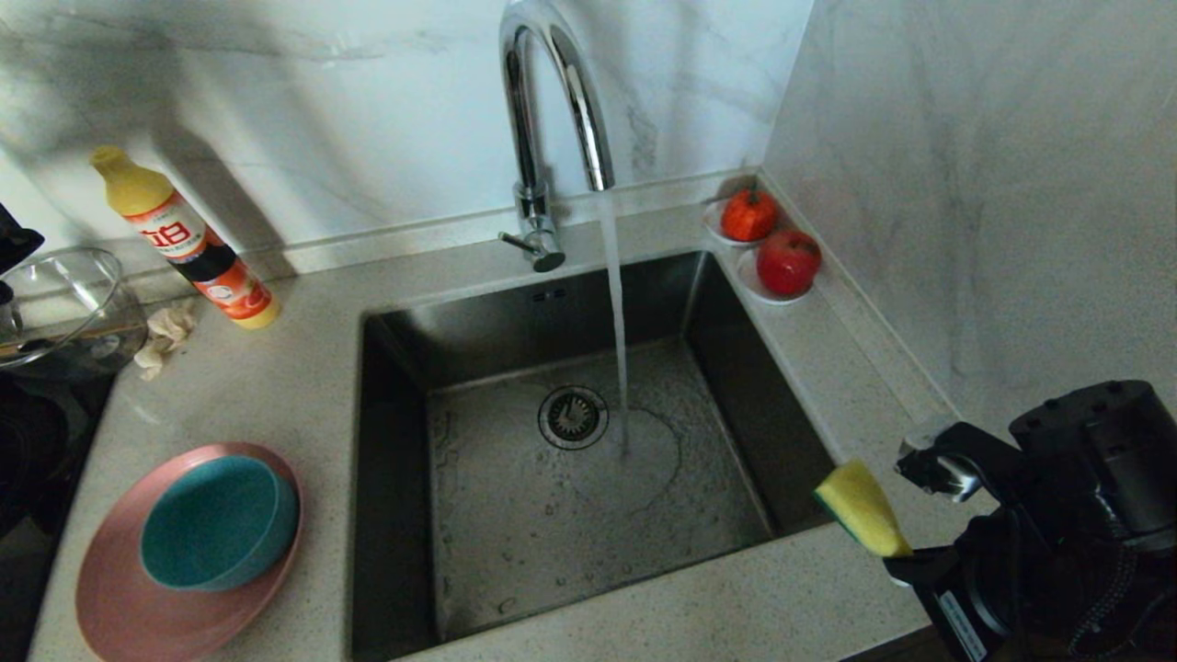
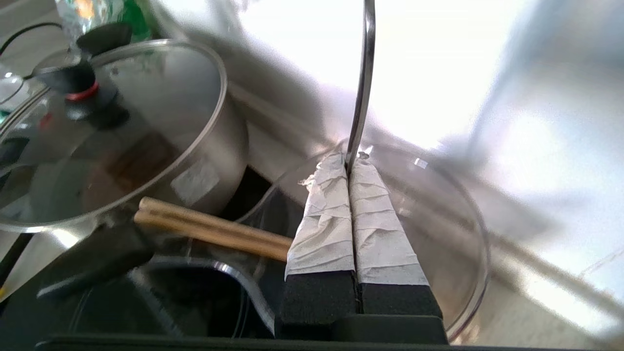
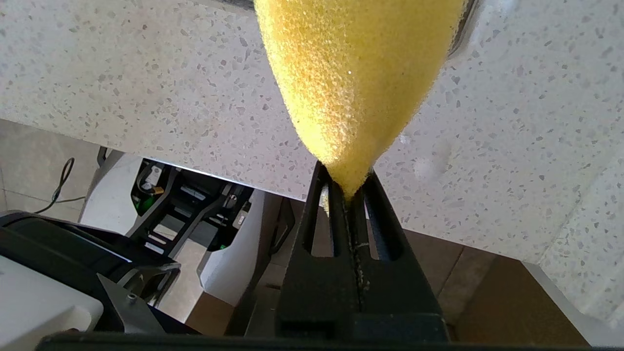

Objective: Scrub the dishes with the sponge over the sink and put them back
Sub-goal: Place the spoon in the glass basin

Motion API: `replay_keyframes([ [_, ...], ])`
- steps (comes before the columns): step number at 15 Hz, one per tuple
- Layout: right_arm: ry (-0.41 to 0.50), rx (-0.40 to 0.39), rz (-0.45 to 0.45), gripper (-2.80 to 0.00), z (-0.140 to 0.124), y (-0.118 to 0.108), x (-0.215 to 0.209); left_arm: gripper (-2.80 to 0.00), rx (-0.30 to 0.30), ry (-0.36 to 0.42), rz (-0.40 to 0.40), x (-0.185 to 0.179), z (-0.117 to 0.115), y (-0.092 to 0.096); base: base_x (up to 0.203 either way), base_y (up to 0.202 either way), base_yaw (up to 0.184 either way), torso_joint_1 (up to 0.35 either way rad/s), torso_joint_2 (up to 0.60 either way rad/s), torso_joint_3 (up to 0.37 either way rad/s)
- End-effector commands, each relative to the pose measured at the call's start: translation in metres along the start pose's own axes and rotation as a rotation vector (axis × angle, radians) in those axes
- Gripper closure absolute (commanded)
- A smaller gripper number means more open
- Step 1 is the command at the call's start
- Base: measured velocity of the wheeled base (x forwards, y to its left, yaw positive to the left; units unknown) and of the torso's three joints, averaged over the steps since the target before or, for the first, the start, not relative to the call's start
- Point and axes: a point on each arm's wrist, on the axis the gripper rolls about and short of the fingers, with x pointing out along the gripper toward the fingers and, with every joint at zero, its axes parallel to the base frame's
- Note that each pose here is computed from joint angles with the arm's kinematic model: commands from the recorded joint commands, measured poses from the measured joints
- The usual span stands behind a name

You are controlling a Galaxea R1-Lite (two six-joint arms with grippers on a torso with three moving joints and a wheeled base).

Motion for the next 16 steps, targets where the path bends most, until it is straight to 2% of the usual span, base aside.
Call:
replay_keyframes([
  [1, -0.001, -0.004, 0.001, 0.00, 0.001, 0.000, 0.000, 0.00, -0.013, -0.017, -0.001, 0.006, 0.001, -0.004, 0.000, 0.000, 0.000, 0.000, 0.00, 0.000],
  [8, 0.007, -0.004, 0.001, 0.00, 0.002, 0.001, 0.003, 0.00, -0.006, -0.006, -0.009, 0.022, -0.010, -0.012, 0.000, 0.000, 0.000, 0.000, 0.00, 0.000],
  [9, 0.005, -0.005, 0.001, 0.00, 0.002, 0.001, 0.003, -2.80, -0.002, -0.005, -0.009, 0.023, -0.011, -0.013, 0.000, 0.000, 0.000, 0.000, 0.00, 0.000],
  [13, 0.004, -0.005, 0.001, 0.00, 0.002, 0.001, 0.002, -2.80, -0.010, -0.015, -0.048, 0.021, -0.005, -0.015, 0.000, 0.000, 0.000, 0.000, 0.00, 0.000],
  [16, -0.002, -0.003, 0.000, 0.00, 0.003, 0.000, 0.001, -2.80, -0.037, -0.057, -0.080, 0.009, 0.018, -0.014, 0.000, 0.000, 0.000, 0.000, 0.00, 0.000],
])
